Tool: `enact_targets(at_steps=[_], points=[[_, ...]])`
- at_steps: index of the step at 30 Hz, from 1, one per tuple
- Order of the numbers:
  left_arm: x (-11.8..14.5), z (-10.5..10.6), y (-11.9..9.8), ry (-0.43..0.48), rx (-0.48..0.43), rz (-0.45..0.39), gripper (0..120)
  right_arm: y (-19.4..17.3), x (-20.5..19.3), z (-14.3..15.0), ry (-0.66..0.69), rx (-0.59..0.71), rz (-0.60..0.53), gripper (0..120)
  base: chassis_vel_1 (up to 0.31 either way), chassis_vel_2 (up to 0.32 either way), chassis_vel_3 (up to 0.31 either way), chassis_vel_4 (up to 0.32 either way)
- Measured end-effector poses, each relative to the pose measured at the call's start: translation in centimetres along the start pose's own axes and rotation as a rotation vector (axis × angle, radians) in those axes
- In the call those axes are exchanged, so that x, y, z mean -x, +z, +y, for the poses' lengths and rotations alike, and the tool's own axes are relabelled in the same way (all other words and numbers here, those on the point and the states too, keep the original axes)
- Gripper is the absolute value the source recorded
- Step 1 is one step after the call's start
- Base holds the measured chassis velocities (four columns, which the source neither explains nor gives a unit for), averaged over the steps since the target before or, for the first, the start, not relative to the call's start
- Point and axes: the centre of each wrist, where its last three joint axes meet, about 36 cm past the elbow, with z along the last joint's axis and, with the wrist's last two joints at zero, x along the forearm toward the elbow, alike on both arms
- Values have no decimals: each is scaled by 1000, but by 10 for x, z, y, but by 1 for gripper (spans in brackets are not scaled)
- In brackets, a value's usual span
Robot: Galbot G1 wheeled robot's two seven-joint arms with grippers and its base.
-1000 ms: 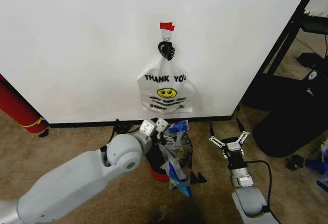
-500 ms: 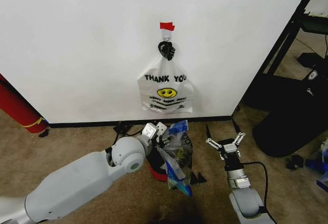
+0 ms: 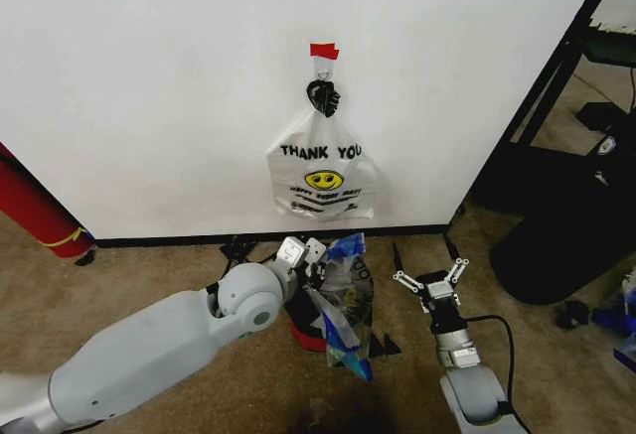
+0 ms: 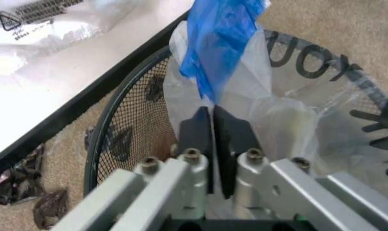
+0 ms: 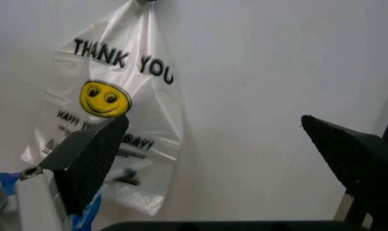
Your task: Pick up the garbage bag from the wall and place it over the trash bin.
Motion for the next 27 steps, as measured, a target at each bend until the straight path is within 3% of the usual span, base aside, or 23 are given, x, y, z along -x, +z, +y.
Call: enact_targets(at_steps=[11, 15, 27], points=[[11, 1, -8, -8, 49, 18, 51, -1, -8, -2, 9, -2, 1, 100, 0, 0, 0, 0], [17, -2, -5, -6, 52, 32, 61, -1, -8, -1, 14, 2, 1, 100, 0, 0, 0, 0], [19, -2, 2, -15, 37, 46, 18, 6, -13, 3, 10, 12, 21, 100, 0, 0, 0, 0]])
